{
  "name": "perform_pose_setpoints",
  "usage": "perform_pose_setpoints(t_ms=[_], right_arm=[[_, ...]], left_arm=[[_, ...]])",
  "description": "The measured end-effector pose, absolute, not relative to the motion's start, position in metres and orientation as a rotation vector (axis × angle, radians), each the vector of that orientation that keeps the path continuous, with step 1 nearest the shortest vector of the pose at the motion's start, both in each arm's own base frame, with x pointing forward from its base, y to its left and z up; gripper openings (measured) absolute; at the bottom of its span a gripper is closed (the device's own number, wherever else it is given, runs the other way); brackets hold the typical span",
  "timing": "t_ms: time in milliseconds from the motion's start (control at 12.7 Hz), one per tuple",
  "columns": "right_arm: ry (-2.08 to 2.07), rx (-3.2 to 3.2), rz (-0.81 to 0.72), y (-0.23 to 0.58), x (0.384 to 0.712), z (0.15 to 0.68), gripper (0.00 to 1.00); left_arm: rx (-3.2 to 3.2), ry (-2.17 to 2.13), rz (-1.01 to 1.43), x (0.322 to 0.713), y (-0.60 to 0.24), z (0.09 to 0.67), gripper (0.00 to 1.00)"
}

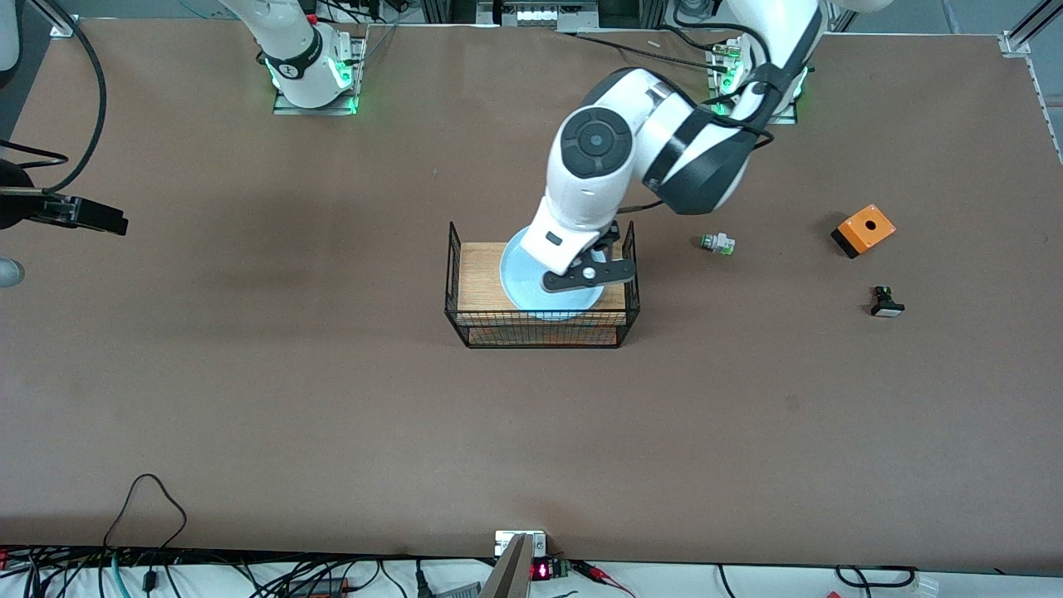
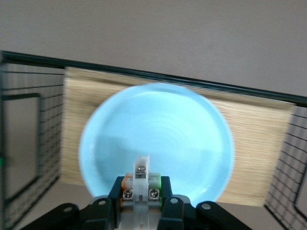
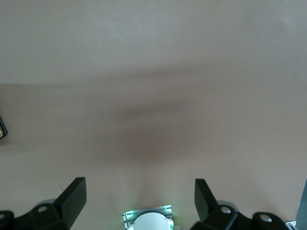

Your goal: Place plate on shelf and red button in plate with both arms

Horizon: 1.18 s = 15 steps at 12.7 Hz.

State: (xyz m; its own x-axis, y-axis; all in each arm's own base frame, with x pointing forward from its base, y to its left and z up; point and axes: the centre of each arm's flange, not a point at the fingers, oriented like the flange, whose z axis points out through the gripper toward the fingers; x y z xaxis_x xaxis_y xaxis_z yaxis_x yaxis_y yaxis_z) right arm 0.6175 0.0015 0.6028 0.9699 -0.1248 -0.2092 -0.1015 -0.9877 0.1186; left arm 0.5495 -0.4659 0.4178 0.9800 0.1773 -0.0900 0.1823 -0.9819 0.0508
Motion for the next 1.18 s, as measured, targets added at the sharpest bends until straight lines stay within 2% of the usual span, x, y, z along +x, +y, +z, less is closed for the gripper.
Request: perform_pose_setpoints(t_ms=[393,628,707,785,864,1021,1178], right_arm=[[-0.113,3.009,-0.25,0.015,0.618,0.562,1.0],[-0.117,3.024,-0.122,0.007,0.592,0.557,1.0],[-0.119,3.026,-0.095,0.006,0.581,0.561,1.0],[-0.12,3.028,-0.064,0.005,0.573,0.567,1.0],[-0.123,3.029,-0.032,0.004,0.567,0.576,1.0],[-0.146,3.031,-0.005,-0.003,0.556,0.592,1.0],[-0.216,3.072,-0.076,-0.02,0.546,0.592,1.0]], left_arm=[[3.068,0.285,-0.149,0.559,-0.475,0.365,0.33],[3.077,0.288,-0.167,0.56,-0.476,0.35,0.34],[3.076,0.29,-0.163,0.561,-0.475,0.351,0.39],[3.075,0.292,-0.159,0.562,-0.474,0.352,0.4],[3.073,0.294,-0.153,0.564,-0.474,0.354,0.45],[3.067,0.304,-0.113,0.57,-0.469,0.371,0.65],[3.074,0.304,-0.071,0.576,-0.454,0.409,0.86]])
